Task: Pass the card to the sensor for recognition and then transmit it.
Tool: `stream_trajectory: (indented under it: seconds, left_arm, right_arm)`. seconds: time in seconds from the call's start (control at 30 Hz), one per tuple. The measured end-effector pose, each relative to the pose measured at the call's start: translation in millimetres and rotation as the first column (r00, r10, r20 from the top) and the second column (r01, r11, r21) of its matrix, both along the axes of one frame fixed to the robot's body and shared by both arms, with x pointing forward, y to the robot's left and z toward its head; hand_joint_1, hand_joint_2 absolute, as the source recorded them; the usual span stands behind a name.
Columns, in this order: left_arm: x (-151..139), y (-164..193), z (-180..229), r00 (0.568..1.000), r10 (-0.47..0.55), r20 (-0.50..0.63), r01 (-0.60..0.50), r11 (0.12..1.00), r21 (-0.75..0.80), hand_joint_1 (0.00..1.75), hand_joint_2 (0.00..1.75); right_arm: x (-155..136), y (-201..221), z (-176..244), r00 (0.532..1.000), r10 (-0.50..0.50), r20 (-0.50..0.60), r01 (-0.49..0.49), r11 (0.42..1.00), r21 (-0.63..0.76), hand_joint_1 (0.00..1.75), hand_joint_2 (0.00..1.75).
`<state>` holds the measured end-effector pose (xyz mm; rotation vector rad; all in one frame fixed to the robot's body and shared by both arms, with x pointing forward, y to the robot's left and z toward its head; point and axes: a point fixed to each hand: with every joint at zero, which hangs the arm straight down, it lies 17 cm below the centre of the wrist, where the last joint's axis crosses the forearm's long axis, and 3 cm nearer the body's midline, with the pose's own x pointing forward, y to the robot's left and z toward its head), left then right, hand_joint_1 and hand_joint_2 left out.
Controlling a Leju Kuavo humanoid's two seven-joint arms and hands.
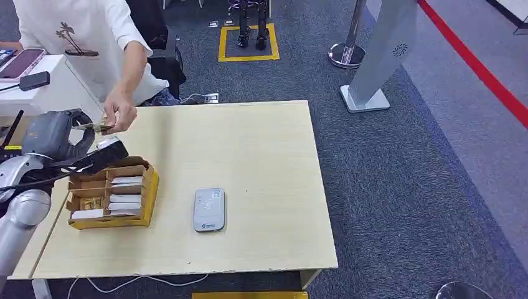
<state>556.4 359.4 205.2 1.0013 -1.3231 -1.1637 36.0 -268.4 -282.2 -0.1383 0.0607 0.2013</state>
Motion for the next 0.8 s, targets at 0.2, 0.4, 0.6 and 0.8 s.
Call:
stream_trajectory:
  seconds: [0.2,0.4,0.6,0.8]
  left_arm:
    - [-0.5,-0.2,-1.5,1.000,0.000,-0.002,0.000,1.000,0.001,1.75,1.75]
    - [-2.9,-1.1,-6.6,1.000,0.002,0.002,-0.002,1.000,0.001,1.75,1.75]
    - [-6.8,-3.4,-16.4,1.000,0.001,-0.009,-0.001,1.000,-0.003,1.75,1.75]
    - [-10.1,-13.5,-30.7,1.000,-0.017,-0.015,0.017,1.000,0.012,1.75,1.75]
  right_arm:
    - [0.0,0.3,0.0,1.000,0.000,0.000,0.000,1.000,0.000,0.00,0.00]
    - [-0.4,-0.2,0.0,1.000,0.014,-0.002,-0.014,1.000,-0.001,0.00,0.00]
    - [-1.0,1.8,0.1,1.000,0.019,-0.004,-0.019,1.000,0.002,0.00,0.00]
    - [-0.8,2.5,0.1,1.000,0.021,-0.004,-0.021,1.000,0.004,0.00,0.00]
